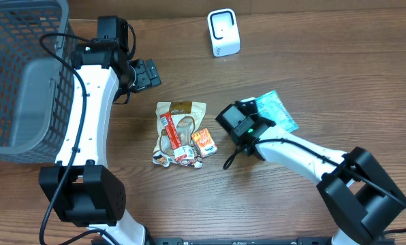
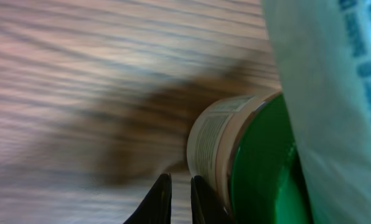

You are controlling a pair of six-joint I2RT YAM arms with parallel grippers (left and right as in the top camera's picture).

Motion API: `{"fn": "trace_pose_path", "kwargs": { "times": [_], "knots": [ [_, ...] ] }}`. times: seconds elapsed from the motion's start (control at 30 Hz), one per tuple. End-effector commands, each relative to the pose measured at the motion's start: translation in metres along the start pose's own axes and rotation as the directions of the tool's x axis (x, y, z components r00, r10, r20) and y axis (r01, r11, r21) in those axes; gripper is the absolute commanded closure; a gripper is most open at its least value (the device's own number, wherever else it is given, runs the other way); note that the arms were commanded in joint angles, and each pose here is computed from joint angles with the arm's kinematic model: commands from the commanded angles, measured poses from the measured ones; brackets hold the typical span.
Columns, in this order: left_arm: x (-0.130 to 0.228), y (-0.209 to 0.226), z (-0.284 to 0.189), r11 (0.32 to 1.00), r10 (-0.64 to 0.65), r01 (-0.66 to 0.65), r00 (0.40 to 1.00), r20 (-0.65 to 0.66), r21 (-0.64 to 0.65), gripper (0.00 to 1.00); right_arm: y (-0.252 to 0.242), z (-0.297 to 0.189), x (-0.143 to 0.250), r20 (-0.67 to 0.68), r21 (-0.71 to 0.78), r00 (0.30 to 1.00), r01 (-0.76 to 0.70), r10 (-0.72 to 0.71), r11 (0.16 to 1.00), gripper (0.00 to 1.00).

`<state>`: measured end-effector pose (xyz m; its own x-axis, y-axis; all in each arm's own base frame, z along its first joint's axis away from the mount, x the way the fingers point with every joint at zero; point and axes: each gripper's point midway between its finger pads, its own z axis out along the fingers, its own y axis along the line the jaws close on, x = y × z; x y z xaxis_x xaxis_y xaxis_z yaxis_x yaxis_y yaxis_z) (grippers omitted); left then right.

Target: Scan the item barcode

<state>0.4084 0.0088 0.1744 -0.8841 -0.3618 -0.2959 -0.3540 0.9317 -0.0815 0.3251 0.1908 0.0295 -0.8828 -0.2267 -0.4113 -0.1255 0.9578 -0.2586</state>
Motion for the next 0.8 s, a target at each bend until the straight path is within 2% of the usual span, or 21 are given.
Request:
{"fn": "trace_pose_path", "kwargs": {
  "times": [0.0,0.27,0.37,0.47,0.57,0.67,0.77],
  "knots": [
    [-0.005,0.000,-0.009,1.000,0.018,-0.018,0.999,0.028,0.006,0.00,-0.024,0.007,-0.004,0.007,0.081,1.000,-0.023,0.022,0.996,0.88],
    [-0.005,0.001,-0.009,1.000,0.018,-0.018,0.999,0.028,0.006,0.00,-0.047,0.011,-0.013,0.027,0.153,1.000,-0.015,0.011,0.988,0.87],
    [-0.005,0.000,-0.009,1.000,0.018,-0.018,0.999,0.028,0.006,0.00,-0.044,0.010,-0.015,0.022,0.127,1.000,-0.024,0.021,0.992,0.87],
    [-0.005,0.000,-0.009,1.000,0.018,-0.018,0.999,0.028,0.006,0.00,-0.023,-0.004,-0.028,0.016,0.021,1.000,-0.021,0.021,1.000,0.87],
    [-0.005,0.001,-0.009,1.000,0.018,-0.018,0.999,0.028,0.005,0.00,0.010,-0.026,-0.042,0.011,-0.130,1.000,0.007,-0.005,0.991,0.82],
    [-0.005,0.001,-0.009,1.000,0.018,-0.018,0.999,0.028,0.006,0.00,0.055,-0.055,-0.050,-0.006,-0.341,1.000,0.021,-0.024,0.940,0.78],
    [-0.005,0.000,-0.009,1.000,0.018,-0.018,0.999,0.028,0.006,0.00,0.087,-0.074,-0.048,0.013,-0.441,0.998,0.058,-0.058,0.895,0.74]
  ]
}}
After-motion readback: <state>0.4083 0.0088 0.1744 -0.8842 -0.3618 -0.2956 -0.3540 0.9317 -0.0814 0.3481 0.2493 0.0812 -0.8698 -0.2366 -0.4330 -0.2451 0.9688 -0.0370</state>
